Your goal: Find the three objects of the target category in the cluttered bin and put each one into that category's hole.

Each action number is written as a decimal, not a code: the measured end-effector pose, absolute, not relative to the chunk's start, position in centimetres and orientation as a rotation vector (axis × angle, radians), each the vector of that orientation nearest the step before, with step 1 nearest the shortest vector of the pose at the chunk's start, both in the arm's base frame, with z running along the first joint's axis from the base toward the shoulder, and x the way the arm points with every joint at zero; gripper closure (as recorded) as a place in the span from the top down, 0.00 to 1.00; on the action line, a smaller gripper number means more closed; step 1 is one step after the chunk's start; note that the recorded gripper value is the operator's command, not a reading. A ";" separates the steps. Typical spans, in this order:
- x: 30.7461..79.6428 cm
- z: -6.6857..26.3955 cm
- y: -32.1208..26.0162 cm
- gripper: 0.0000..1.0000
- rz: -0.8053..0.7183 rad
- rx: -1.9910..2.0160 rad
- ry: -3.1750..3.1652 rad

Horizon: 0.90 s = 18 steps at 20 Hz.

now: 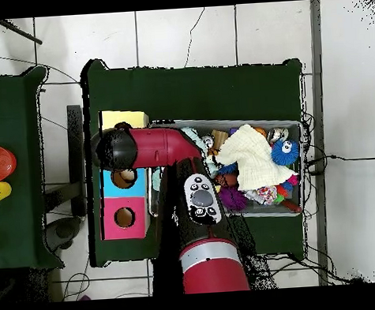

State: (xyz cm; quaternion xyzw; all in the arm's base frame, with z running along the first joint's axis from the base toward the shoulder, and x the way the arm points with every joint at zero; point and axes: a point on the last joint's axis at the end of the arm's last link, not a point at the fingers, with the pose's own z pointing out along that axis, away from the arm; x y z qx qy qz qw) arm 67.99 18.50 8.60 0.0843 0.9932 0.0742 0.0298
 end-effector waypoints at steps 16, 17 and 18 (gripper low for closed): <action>68.0 8.6 18.6 0.00 0.229 0.257 3.061; 68.0 8.6 18.7 0.00 0.229 0.256 3.057; 68.1 8.6 18.7 0.00 0.229 0.256 3.055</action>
